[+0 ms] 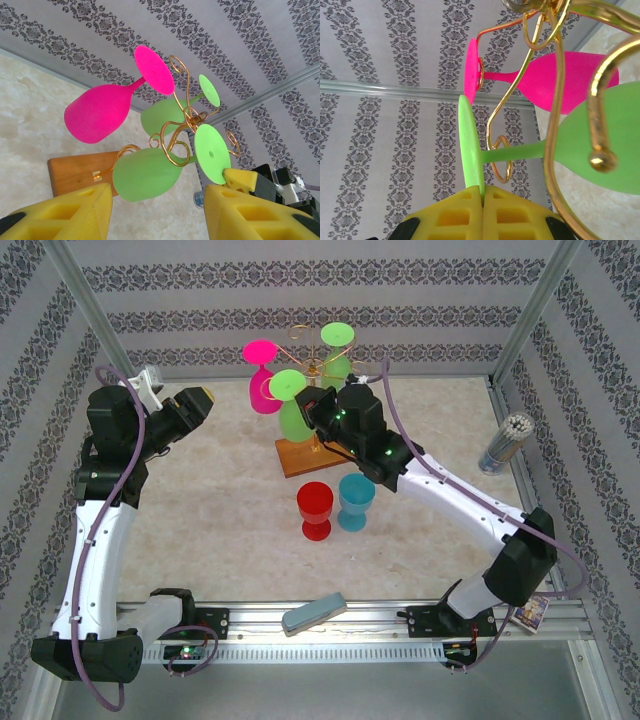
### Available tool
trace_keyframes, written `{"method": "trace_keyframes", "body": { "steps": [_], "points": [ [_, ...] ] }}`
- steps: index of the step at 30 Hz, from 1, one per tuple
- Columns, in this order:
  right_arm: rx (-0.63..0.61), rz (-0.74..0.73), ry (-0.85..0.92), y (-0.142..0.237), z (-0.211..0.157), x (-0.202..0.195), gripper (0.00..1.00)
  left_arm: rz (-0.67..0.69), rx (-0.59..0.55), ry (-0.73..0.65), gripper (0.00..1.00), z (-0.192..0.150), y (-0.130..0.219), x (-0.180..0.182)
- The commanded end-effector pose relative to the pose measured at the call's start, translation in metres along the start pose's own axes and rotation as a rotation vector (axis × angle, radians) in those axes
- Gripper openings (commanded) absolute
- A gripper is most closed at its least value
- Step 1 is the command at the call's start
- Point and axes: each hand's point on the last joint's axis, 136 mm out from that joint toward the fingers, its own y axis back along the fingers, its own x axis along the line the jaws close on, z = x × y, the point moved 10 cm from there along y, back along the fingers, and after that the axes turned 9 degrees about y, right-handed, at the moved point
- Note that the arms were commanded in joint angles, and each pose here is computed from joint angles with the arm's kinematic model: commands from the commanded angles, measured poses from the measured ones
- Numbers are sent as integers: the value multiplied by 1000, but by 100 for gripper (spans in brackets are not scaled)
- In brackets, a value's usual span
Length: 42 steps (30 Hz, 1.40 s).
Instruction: Take the wine glass off the wine glass rack
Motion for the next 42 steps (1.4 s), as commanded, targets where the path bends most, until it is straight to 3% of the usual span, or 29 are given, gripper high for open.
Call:
{"method": "trace_keyframes", "body": {
  "steps": [1,9,24,42],
  "points": [
    [-13,21,-13,14,0,6,0,-8,-38,-7,52,2,9,-2],
    [19,34,12,36,-5,3,0,56,-33,-13,52,-5,17,3],
    [201,94,64,44,-31,5,0,159,-43,-14,51,-31,52,13],
    [384,151,245,45,-80,2,0,350,62,-23,51,-68,85,36]
  ]
}}
